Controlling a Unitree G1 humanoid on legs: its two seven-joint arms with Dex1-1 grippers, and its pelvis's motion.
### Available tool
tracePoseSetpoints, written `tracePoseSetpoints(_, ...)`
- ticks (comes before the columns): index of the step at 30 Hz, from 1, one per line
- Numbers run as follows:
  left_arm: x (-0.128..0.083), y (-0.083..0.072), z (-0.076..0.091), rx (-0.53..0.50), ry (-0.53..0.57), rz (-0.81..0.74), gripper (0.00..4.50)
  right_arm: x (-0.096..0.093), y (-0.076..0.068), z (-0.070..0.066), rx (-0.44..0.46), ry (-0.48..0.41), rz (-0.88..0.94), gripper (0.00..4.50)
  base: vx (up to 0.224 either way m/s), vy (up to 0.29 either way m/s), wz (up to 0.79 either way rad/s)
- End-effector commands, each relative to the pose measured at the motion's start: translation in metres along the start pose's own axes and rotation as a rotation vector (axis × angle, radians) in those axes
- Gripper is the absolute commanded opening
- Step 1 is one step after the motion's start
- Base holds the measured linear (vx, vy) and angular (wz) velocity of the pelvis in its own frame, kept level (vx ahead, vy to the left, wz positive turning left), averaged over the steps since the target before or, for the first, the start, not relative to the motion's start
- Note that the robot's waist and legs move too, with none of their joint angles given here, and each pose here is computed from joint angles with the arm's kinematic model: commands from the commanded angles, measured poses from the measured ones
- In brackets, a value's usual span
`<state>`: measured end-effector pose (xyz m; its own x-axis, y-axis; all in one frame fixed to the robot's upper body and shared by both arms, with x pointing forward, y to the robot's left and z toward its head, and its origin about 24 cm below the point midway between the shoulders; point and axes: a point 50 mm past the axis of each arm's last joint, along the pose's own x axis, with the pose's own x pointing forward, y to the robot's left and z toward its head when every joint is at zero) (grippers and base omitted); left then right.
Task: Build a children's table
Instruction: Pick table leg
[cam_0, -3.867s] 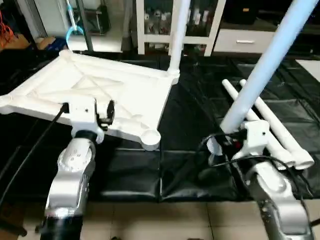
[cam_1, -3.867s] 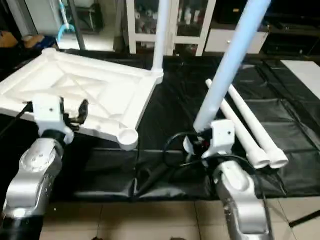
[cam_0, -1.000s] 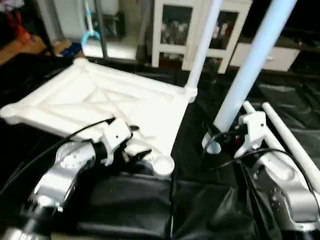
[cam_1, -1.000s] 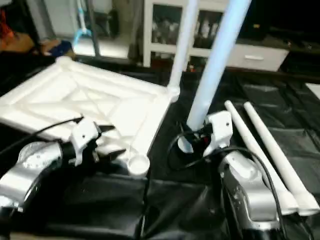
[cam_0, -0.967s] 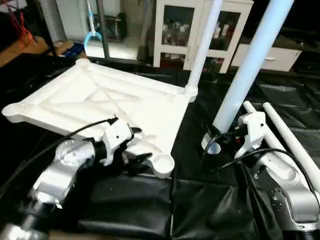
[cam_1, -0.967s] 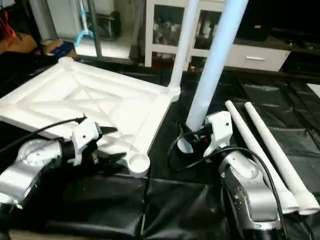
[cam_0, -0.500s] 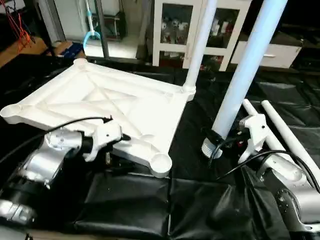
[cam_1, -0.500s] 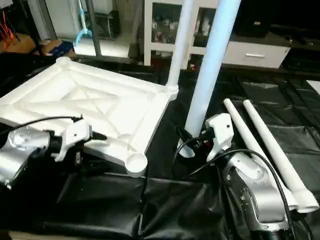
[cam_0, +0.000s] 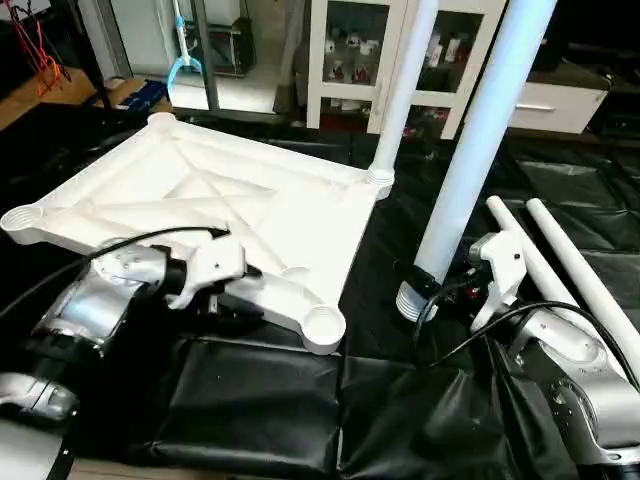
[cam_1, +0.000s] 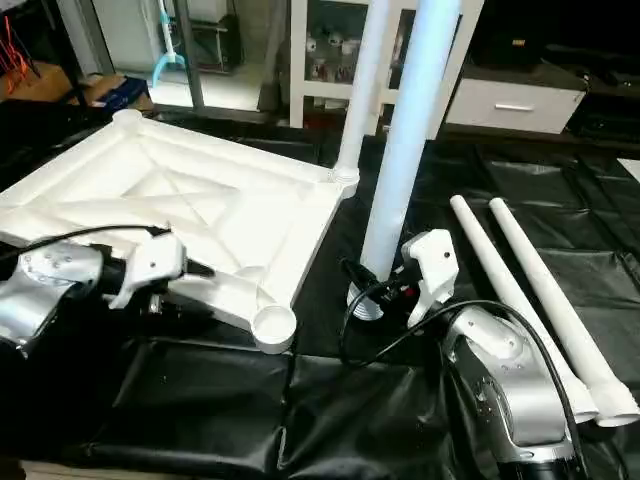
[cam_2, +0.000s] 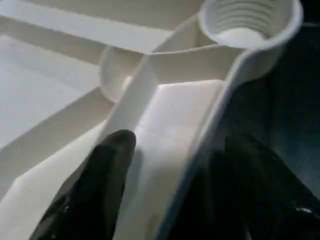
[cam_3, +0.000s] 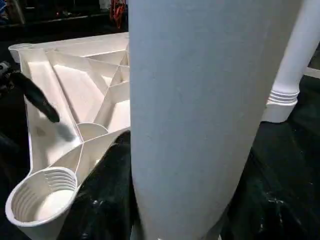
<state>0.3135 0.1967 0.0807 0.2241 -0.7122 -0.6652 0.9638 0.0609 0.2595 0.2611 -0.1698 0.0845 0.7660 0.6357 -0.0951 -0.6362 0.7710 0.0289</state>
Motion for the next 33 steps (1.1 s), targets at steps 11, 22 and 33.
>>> tracePoseSetpoints(11,0.009,-0.002,0.003,0.035,0.059,-0.102,2.04,-0.001,0.001,0.006,-0.044,-0.02,0.009,1.87,0.0,0.0,0.0)
tracePoseSetpoints(22,0.009,-0.008,-0.007,0.03,0.114,-0.109,1.13,0.001,0.004,0.004,-0.052,-0.019,0.018,1.87,0.0,0.0,0.0)
tracePoseSetpoints(33,0.015,-0.024,-0.018,0.066,0.235,-0.2,0.45,0.004,0.005,0.005,-0.083,-0.016,0.039,1.87,0.0,0.0,0.0)
